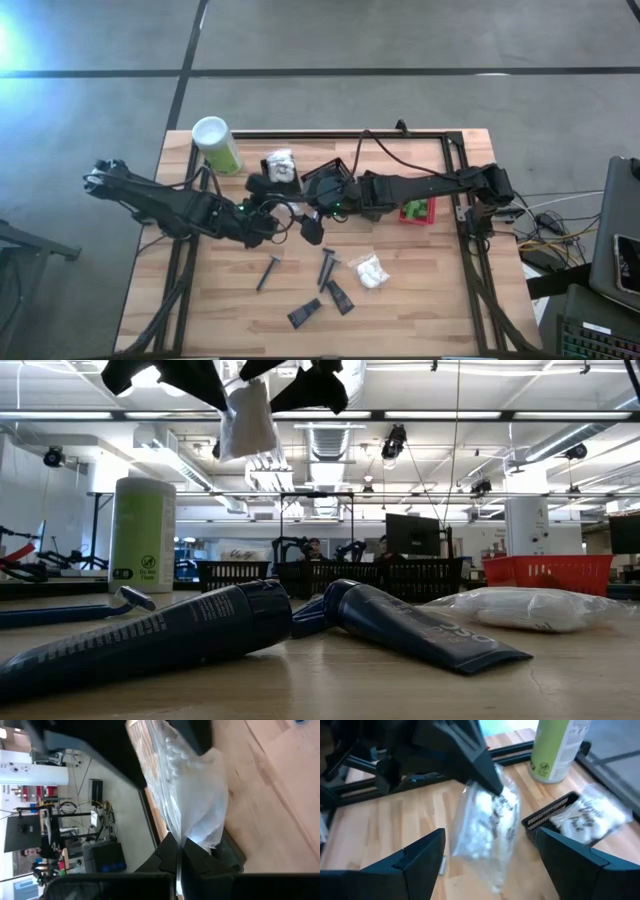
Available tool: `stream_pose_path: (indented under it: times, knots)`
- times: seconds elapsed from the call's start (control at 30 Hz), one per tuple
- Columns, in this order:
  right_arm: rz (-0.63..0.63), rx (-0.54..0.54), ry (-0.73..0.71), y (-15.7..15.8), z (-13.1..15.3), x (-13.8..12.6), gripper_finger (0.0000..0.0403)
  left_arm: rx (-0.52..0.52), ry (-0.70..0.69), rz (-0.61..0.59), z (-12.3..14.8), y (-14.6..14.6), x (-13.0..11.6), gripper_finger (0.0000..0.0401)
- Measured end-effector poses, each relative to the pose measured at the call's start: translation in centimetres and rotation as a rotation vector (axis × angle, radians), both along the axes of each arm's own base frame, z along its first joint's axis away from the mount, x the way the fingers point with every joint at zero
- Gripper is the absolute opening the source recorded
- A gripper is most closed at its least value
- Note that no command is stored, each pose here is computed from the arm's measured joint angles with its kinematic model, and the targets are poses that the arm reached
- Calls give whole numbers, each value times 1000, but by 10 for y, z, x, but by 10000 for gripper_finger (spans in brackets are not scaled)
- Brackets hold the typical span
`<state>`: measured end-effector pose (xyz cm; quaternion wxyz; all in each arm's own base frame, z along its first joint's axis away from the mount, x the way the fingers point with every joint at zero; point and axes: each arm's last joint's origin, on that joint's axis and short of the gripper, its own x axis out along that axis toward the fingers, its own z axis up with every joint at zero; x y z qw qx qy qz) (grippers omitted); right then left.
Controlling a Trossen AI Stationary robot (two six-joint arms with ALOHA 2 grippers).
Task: Pick & Place Travel size toiletries
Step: Put the cotton pack into the left black bin
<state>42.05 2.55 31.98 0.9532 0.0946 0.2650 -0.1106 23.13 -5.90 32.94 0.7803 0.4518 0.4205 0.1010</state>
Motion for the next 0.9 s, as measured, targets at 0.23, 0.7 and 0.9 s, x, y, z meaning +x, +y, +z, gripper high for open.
stream_pose_path:
  times: [0.23,0.7,0.9]
  knots:
    - [-7,-28,10,-4,-1,0,301,-4,21,-5,-5,-1,3,5]
    - [-3,-7,31,-10,-7,0,222,-11,2,-15,-5,-2,7,5]
    - [7,19,30,-11,-7,0,169,-19,-3,-14,-5,-1,8,5]
